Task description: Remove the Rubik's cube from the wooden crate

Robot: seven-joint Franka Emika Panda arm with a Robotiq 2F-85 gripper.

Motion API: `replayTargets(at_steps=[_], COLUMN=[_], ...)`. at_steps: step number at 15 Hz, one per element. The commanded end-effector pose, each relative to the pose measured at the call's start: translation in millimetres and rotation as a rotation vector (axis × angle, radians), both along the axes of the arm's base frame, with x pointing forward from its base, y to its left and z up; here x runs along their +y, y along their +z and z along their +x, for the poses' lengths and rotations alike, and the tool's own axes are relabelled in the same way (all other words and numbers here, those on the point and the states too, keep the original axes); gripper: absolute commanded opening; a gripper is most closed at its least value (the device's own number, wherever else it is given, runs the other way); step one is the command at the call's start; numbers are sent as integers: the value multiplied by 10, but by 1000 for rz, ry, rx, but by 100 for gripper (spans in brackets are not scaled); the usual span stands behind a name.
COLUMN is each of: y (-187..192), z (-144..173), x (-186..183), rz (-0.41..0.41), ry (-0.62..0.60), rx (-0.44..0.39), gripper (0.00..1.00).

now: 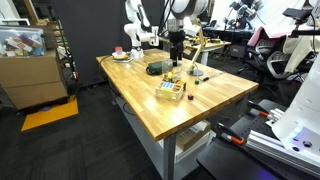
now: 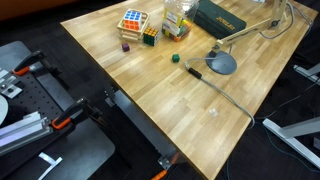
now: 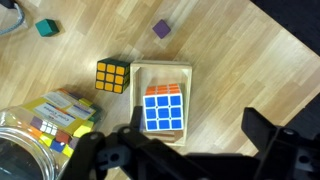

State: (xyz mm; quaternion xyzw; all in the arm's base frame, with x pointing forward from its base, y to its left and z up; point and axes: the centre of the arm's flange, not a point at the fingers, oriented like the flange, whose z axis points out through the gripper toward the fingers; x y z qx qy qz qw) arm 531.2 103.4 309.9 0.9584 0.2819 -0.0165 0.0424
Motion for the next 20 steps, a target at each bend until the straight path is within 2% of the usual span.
replayTargets(at_steps=[1, 7, 8, 14, 15, 20], y=[-300, -761, -760, -795, -824, -1172], z=[329, 674, 540, 564, 570, 695], x=[-36, -108, -98, -87, -97, -127], rz=[26, 135, 98, 101, 82, 42], ry=[14, -34, -39, -37, -50, -52], rx=[18, 99, 76, 78, 64, 119], gripper=[100, 100, 100, 100, 100, 100])
